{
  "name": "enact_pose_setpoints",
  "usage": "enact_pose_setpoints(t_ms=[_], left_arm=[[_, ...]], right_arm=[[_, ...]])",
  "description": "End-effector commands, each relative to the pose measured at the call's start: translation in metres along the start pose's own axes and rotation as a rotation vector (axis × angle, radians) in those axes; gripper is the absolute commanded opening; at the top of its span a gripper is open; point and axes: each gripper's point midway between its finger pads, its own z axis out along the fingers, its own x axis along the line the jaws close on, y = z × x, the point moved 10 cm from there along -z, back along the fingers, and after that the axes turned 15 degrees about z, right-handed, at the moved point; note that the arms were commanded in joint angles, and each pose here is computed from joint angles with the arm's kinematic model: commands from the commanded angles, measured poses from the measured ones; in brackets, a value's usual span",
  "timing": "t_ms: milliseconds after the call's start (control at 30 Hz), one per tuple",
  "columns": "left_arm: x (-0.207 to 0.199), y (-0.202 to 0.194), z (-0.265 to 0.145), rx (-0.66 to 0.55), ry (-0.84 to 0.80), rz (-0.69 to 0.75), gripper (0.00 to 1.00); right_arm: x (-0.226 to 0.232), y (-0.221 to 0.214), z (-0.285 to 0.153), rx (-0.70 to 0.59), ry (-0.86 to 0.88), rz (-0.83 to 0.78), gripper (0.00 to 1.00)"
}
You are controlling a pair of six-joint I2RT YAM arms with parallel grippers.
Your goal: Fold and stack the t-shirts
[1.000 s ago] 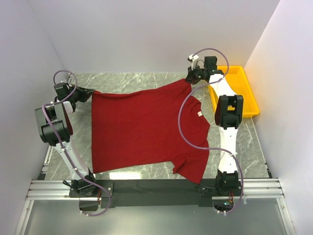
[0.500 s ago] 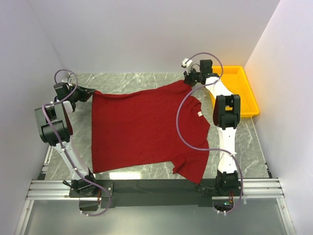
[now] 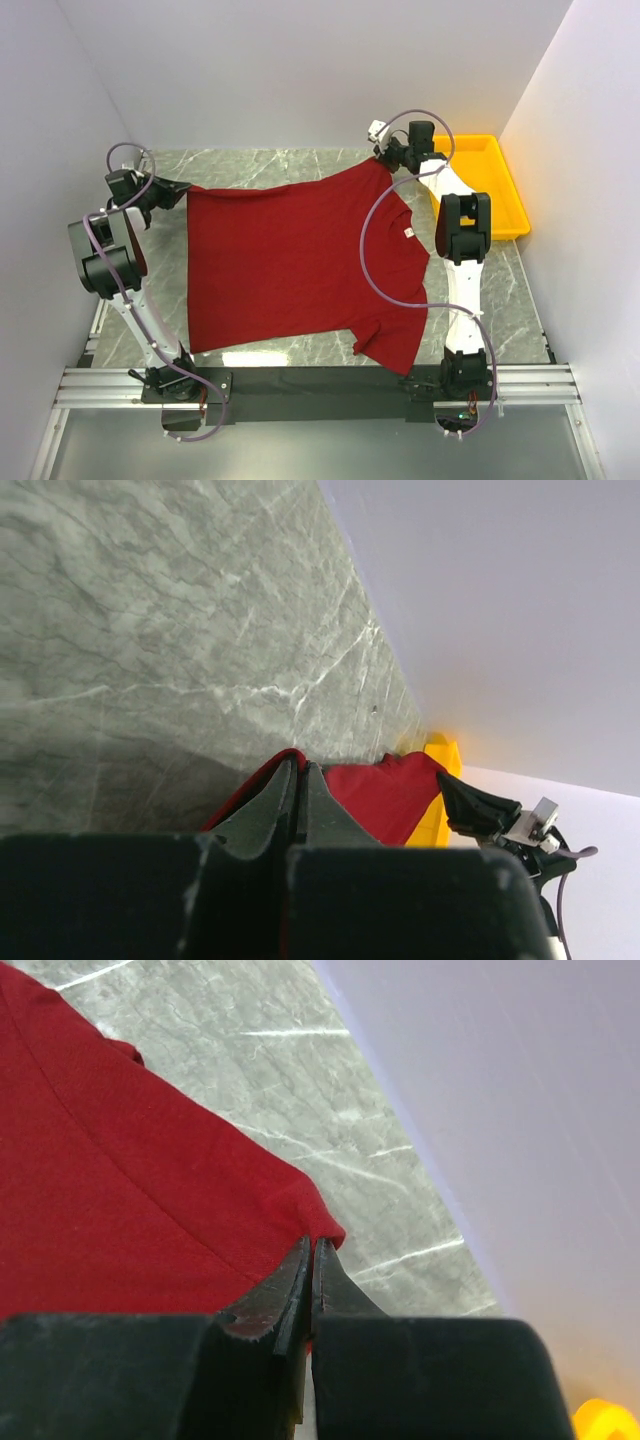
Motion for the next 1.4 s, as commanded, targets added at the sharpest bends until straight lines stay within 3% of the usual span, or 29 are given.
enact_pose_setpoints(t_ms=[0,500,800,967,1133,1367], left_arm=[[-0.022,0.023,-0.016,-0.068,-0.055,0.095,0.01],[-0.021,0.036,-0.020,-0.085,-0.057,0.110,0.01],[-0.019,0.037,-0.021,-0.078,-0.053,0.111,0.01],[-0.013,0.035,-0.018,-0.071,-0.037,0.095,0.01],[0.003,0.031,-0.011,-0.058,0.061,0.058,0.01],[0.007,0.033,-0.003,-0.052,0.073,0.035,0.01]], right_arm=[[-0.008,0.031,-0.008,-0.093,-0.023,-0.147,0.00],[-0.018,0.034,-0.012,-0.242,-0.021,-0.261,0.00],[-0.027,0.060,-0.034,-0.376,-0.093,-0.274,0.00],[-0.024,0.045,-0.033,-0.318,-0.095,-0.280,0.00],[-0.016,0.049,-0.040,-0.361,-0.072,-0.225,0.00],[-0.011,0.057,-0.046,-0.388,-0.011,-0.164,0.00]])
